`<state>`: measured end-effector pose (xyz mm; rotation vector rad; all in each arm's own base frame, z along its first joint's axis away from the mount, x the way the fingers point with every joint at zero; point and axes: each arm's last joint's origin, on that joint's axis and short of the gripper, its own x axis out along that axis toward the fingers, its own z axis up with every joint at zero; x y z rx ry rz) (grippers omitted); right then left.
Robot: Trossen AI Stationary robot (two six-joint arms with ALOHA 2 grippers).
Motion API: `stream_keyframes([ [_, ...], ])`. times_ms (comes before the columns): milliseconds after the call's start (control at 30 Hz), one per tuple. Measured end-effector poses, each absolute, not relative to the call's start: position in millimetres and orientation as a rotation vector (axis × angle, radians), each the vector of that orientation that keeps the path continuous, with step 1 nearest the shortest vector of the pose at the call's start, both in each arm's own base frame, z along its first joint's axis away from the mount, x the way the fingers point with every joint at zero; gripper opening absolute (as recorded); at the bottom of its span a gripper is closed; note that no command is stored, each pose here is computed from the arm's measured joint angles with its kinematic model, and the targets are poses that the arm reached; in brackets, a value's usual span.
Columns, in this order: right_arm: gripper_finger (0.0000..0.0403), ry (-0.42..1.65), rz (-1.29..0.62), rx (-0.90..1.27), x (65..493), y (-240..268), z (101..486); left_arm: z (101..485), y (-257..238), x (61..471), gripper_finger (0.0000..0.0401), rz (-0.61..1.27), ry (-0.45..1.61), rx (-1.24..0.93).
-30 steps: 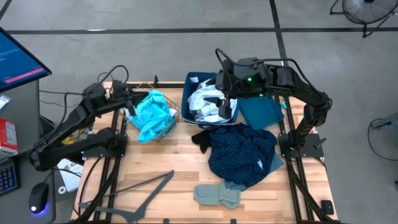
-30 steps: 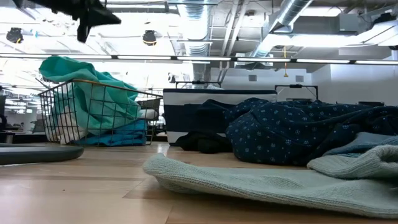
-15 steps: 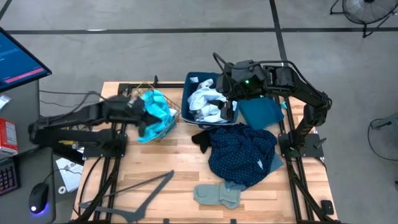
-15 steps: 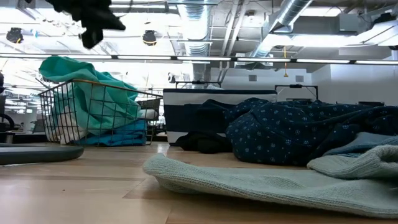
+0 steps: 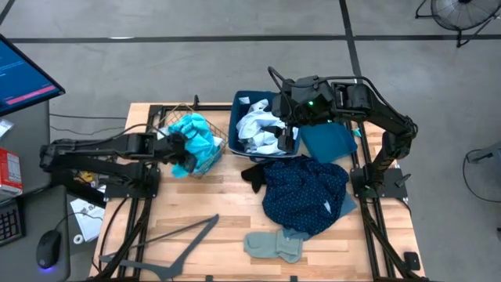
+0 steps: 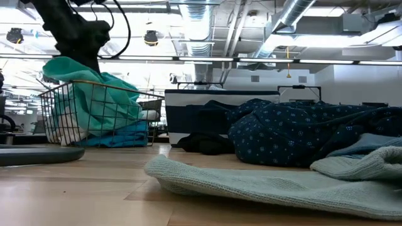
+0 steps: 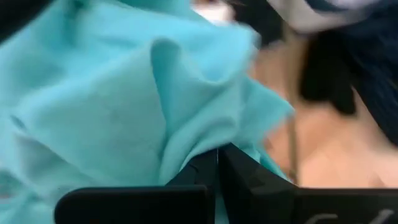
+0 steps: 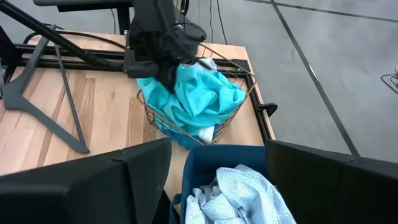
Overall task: Pick & Place Cloths
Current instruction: Put the blue shorts into the gold wire basket
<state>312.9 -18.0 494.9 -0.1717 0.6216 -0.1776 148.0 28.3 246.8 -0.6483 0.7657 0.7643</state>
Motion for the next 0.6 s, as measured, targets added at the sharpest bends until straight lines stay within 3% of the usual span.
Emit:
stream_keyframes([
  [267, 0.0254, 0.621, -0.178, -0.169, 313, -18, 495, 229, 68, 145, 0.0000, 0.981, 0.827, -0.635],
  [600, 0.0254, 0.620, -0.187, -0.159, 313, -20, 495, 188, 106, 160, 0.0000, 1.033, 0.900, -0.644],
])
